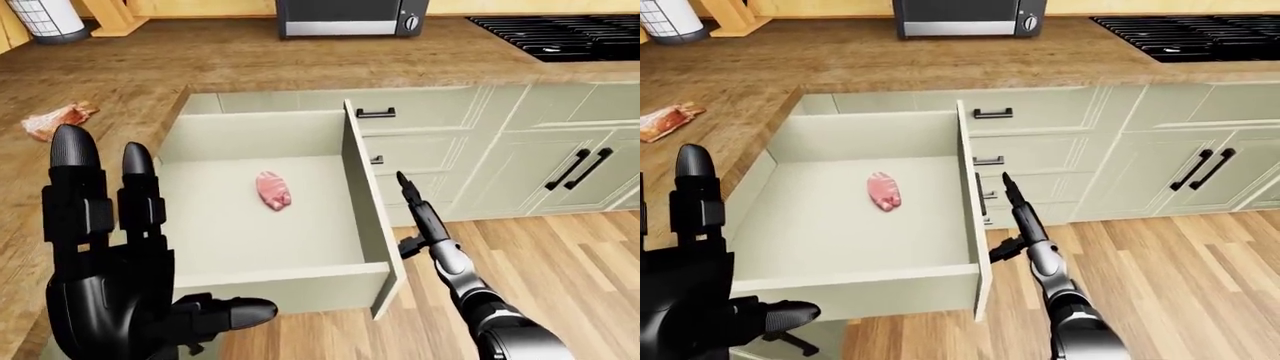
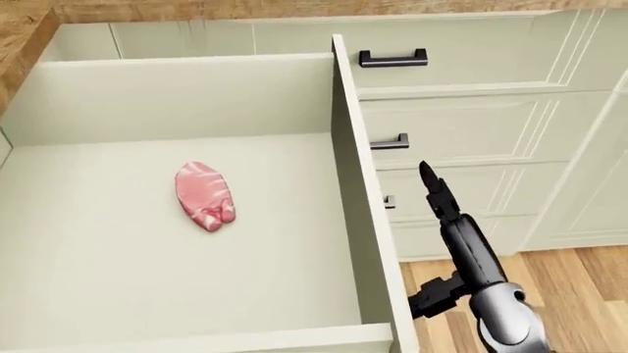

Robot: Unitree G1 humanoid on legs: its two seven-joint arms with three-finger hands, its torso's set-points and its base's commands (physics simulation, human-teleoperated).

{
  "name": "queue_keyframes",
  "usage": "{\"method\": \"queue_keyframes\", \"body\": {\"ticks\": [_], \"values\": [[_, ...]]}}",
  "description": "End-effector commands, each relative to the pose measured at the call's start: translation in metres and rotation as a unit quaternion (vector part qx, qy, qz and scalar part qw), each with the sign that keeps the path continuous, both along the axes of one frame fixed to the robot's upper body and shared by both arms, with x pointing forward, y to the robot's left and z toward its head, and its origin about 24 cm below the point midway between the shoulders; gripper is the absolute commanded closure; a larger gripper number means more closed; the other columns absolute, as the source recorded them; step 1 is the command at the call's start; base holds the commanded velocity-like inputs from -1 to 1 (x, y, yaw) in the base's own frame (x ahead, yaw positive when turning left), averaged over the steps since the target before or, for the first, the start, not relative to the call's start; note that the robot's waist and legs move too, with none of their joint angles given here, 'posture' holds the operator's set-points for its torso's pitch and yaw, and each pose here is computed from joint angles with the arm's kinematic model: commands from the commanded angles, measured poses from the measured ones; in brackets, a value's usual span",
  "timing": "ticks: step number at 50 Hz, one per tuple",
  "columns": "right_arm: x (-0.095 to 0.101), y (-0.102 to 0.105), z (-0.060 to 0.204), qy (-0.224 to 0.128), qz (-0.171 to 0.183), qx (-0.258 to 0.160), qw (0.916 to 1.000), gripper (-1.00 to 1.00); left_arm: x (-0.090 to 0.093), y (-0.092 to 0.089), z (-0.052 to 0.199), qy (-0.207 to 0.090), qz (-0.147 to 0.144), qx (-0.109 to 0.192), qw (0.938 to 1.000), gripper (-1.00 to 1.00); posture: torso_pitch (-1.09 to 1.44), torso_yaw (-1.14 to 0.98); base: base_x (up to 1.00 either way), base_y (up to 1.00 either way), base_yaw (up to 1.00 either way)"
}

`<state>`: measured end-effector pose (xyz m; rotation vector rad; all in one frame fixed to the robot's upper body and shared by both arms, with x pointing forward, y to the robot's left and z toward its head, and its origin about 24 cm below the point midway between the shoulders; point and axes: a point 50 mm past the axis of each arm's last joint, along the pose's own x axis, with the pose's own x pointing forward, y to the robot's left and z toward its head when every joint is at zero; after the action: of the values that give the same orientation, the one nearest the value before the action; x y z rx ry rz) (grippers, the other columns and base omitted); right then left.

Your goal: Close the right drawer.

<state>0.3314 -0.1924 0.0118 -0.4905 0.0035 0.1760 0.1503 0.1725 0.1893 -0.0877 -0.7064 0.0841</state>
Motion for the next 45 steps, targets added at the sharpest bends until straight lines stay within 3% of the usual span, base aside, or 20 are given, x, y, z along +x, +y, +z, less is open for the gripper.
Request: {"method": "queue_keyframes", "body": {"ticks": [1, 13, 45], "values": [[0.014, 0.010, 0.029, -0.070, 0.018, 0.016, 0.9973, -1.00, -0.005, -0.001, 0.008, -0.032, 0.000, 0.004, 0.9995, -1.00, 0.00, 0.00, 0.00, 0.00, 0.00], [0.023, 0.031, 0.035, -0.066, 0.054, 0.003, 0.9964, -1.00, -0.006, -0.001, 0.009, -0.031, -0.001, 0.004, 0.9995, -1.00, 0.00, 0.00, 0.00, 0.00, 0.00], [0.031, 0.058, 0.043, -0.058, 0.104, -0.023, 0.9926, -1.00, -0.005, -0.001, 0.007, -0.029, -0.001, 0.007, 0.9995, -1.00, 0.00, 0.00, 0.00, 0.00, 0.00]]}}
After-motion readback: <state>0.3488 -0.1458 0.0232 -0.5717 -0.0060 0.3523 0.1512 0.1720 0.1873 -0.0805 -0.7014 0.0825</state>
